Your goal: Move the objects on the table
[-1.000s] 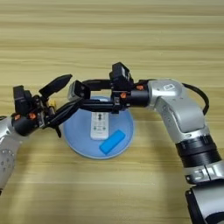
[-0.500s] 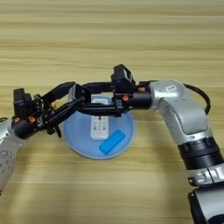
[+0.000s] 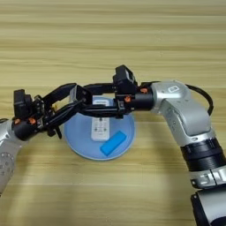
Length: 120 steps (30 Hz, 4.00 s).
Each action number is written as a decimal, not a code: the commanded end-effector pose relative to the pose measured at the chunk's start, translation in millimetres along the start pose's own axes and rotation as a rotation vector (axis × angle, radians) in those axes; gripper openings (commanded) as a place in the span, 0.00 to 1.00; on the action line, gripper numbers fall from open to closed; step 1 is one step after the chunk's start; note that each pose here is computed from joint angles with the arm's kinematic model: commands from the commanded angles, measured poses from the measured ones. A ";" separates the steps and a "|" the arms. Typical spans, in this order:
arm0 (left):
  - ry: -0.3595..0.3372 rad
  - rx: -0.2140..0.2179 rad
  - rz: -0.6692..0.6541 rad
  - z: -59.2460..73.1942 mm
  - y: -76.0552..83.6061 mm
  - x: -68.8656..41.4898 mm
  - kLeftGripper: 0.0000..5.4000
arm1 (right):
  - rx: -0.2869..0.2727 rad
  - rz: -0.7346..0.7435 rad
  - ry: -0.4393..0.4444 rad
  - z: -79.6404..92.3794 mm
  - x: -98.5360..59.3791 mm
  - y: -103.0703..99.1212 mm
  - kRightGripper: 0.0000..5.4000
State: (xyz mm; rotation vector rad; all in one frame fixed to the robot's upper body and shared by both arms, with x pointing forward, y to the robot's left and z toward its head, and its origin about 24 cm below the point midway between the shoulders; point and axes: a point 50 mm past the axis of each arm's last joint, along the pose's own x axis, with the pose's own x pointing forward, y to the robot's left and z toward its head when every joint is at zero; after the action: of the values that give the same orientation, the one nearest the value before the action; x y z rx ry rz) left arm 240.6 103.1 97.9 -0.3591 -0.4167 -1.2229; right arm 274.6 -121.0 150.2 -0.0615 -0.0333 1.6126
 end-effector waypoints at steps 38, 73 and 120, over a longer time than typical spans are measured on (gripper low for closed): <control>0.045 -0.053 -0.090 -2.8 -10.9 -4.0 0.46 | -0.042 0.094 -0.023 14.3 10.6 -3.6 0.66; 0.064 -0.031 -0.072 -4.7 -7.4 -5.9 0.46 | -0.095 0.023 -0.077 20.0 -20.2 14.3 1.00; 0.463 0.098 0.087 -6.2 -5.0 -80.3 0.46 | -0.184 -0.974 -0.205 -33.0 -47.3 -44.7 1.00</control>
State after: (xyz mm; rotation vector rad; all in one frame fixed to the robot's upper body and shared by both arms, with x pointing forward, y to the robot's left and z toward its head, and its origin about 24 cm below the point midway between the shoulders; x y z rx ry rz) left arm 218.3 157.9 50.2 -0.0399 -0.0693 -1.1537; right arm 319.7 -171.8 118.5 0.0045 -0.3091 0.6435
